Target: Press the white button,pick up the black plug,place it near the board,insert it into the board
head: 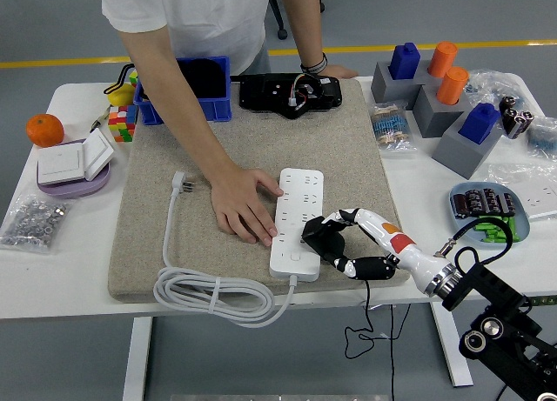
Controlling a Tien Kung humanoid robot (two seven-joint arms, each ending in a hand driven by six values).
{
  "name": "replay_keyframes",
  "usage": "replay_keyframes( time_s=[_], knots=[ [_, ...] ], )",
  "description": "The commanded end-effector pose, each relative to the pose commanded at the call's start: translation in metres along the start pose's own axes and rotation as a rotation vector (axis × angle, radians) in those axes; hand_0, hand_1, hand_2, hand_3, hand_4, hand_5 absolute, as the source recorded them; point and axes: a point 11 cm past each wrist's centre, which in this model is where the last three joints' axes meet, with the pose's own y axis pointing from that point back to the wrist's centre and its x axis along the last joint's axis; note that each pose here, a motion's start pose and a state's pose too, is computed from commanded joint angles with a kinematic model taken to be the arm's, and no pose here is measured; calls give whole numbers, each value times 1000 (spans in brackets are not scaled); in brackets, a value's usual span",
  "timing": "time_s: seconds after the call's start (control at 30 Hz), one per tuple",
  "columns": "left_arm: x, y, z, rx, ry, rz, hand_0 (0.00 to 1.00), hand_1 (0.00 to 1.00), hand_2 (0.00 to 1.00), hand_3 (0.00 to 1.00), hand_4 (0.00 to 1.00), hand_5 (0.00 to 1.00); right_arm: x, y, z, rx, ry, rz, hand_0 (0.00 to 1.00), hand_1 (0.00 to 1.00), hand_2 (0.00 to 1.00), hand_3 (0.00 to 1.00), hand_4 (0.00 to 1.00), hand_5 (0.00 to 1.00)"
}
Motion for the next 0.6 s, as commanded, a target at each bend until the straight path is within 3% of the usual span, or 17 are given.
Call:
replay_keyframes(
  time_s=[0.6],
  knots=[
    [-2, 0, -1, 1, 1, -4, 705, 699, 670, 711, 722, 282, -5, -12, -13, 47, 3, -24, 689, 630, 588, 590, 705, 41]
  ],
)
